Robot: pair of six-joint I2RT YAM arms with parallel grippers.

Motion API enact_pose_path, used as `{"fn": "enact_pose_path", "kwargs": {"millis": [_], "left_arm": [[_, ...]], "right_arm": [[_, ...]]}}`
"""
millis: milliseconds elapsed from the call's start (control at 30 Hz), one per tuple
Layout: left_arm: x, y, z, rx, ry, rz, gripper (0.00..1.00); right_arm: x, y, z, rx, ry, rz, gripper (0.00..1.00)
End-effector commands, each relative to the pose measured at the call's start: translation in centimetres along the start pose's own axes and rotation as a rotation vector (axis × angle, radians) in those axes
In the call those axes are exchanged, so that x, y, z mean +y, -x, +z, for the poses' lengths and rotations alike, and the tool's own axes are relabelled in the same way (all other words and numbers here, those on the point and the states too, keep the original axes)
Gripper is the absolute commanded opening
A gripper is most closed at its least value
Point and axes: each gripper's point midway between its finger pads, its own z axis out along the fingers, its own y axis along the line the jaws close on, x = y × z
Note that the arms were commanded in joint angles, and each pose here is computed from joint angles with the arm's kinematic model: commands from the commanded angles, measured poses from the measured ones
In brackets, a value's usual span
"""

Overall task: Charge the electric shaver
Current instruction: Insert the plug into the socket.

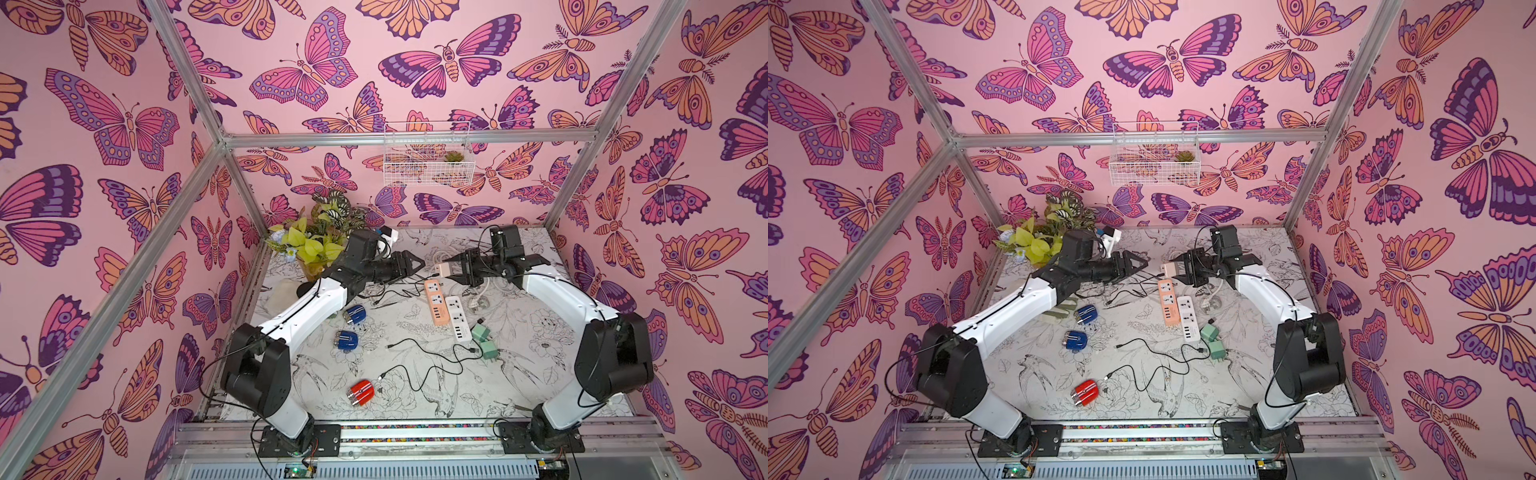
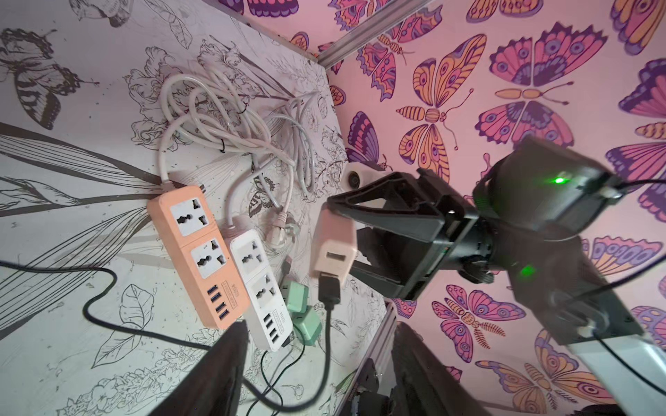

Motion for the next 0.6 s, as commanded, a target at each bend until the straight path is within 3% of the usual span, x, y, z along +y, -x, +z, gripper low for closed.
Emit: {"fn": "enact_pose_path", "kwargs": {"millis": [0,133,567], "left_arm": [[-1.7,-1.0,1.6,0.017,-0.024,0.111,0.71],[-1.9,-0.9,2.8,-0.010,-0.022,0.123,0.73],[-0.3,0.1,4.6,-0.051,0.010,0.122,0.55]], "right_arm": [[0.8,-0.6,0.2,0.054,0.029,0.051,0.00],[0.9,-0.9,0.3,0.077,0.038,0.074,0.00],[0.1,-1.8,0.3,0.124,0.053,0.144,0.00]]}}
